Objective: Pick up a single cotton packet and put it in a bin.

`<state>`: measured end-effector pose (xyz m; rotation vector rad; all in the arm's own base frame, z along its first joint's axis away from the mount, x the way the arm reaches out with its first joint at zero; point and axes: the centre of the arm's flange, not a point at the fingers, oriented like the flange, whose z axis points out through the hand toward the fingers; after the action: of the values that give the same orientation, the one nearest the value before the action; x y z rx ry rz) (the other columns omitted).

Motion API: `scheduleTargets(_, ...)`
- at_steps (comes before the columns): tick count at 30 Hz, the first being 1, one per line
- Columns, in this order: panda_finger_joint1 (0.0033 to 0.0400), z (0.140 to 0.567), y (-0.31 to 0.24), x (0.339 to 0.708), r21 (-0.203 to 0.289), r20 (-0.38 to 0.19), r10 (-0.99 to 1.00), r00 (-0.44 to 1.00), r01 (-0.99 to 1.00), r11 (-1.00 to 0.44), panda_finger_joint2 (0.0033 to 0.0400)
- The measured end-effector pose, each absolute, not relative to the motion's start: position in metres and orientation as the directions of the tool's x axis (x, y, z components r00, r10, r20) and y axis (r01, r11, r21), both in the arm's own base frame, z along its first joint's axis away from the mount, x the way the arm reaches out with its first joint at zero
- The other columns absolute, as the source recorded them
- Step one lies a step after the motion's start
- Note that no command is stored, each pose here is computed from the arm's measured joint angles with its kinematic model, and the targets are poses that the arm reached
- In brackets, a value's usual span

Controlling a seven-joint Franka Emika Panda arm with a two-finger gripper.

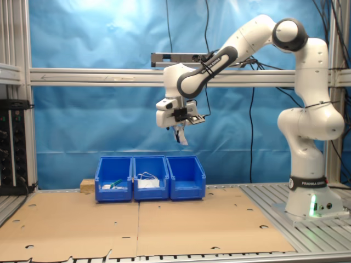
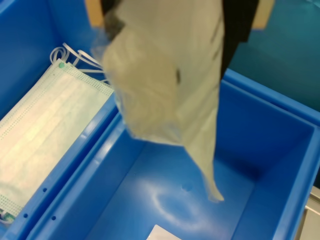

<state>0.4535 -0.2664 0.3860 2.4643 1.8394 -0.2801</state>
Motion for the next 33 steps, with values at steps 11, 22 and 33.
scheduleTargets(11, 0.0088, 0.3857, -0.2662, 0.4527, -0.071, -0.175, 0.945, 0.275, 0.954, -0.290, 0.0088)
scheduleTargets(22, 0.0279, 0.3853, -0.2660, 0.4520, -0.076, -0.175, 0.946, 0.275, 0.954, -0.291, 0.0279)
scheduleTargets(33, 0.0397, 0.3852, -0.2660, 0.4519, -0.077, -0.174, 0.946, 0.275, 0.954, -0.291, 0.0397)
